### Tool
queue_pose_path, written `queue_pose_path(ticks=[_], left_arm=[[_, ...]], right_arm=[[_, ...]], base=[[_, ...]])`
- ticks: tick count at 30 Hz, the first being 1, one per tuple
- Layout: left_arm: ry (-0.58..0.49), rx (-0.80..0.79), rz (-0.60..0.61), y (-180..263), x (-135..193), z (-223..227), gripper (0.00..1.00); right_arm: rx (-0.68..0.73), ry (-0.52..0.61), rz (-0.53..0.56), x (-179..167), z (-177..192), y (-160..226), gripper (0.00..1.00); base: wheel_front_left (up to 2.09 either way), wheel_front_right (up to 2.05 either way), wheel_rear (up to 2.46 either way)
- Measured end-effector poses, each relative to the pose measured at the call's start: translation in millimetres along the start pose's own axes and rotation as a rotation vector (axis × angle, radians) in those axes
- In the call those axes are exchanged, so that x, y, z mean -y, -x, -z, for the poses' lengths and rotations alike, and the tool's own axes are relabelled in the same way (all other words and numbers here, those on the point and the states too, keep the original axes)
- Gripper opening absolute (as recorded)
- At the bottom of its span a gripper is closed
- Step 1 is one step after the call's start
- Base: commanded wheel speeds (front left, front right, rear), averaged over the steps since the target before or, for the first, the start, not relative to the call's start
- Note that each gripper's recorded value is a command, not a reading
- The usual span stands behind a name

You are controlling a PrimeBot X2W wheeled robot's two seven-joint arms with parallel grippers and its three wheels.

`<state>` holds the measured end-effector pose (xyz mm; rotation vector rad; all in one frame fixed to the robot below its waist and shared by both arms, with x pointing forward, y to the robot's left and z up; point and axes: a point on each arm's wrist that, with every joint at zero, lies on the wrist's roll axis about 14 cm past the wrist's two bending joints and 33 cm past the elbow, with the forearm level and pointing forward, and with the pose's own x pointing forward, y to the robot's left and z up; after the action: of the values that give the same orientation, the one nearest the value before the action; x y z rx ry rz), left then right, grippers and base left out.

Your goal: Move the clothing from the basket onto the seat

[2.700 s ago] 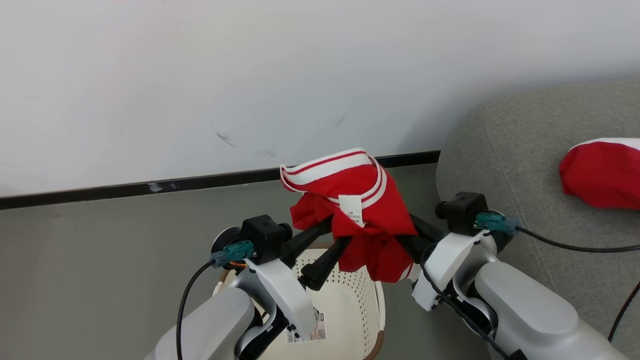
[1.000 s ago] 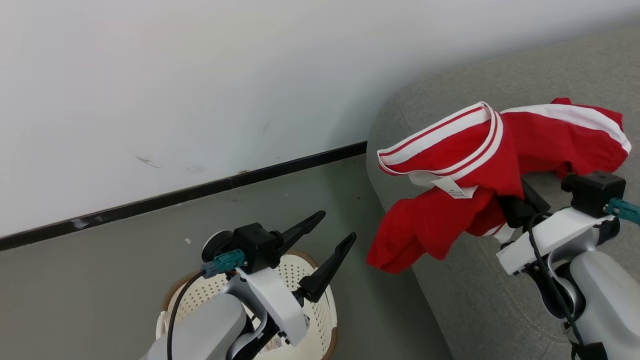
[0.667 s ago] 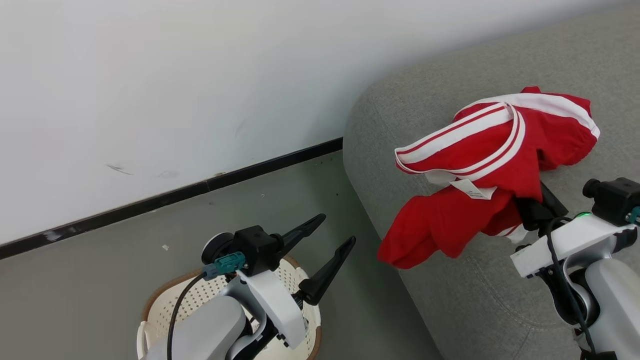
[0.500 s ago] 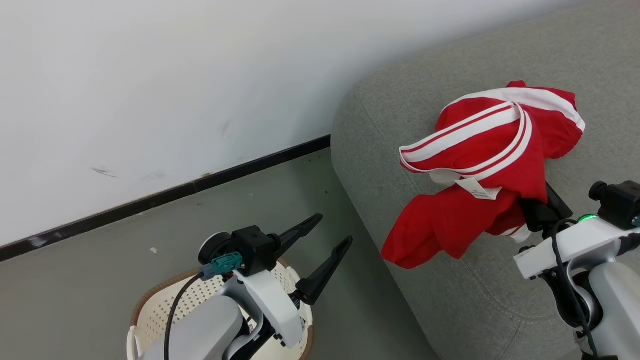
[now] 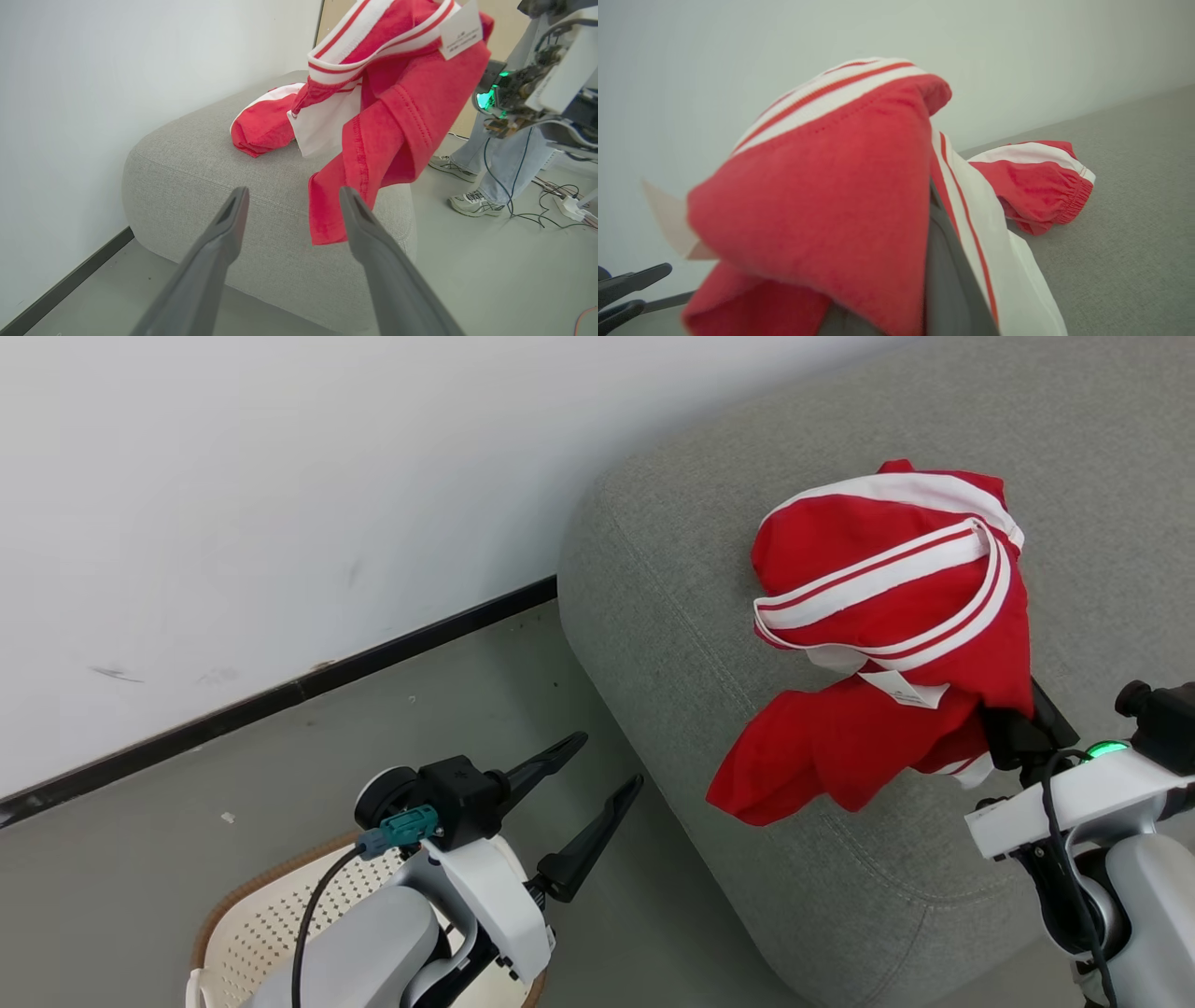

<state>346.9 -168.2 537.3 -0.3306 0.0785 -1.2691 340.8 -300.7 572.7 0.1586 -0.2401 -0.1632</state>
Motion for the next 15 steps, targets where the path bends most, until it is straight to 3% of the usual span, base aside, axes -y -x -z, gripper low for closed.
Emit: queue_pose_path(ticks=[15], left_arm=[[0.008, -0.009, 0.046, -10.8, 6.3, 4.8, 1.00]], right_arm=[[0.012, 0.020, 0.058, 16.4, -7.9, 15.2, 0.00]], base=[[0.00, 0.00, 0.00]])
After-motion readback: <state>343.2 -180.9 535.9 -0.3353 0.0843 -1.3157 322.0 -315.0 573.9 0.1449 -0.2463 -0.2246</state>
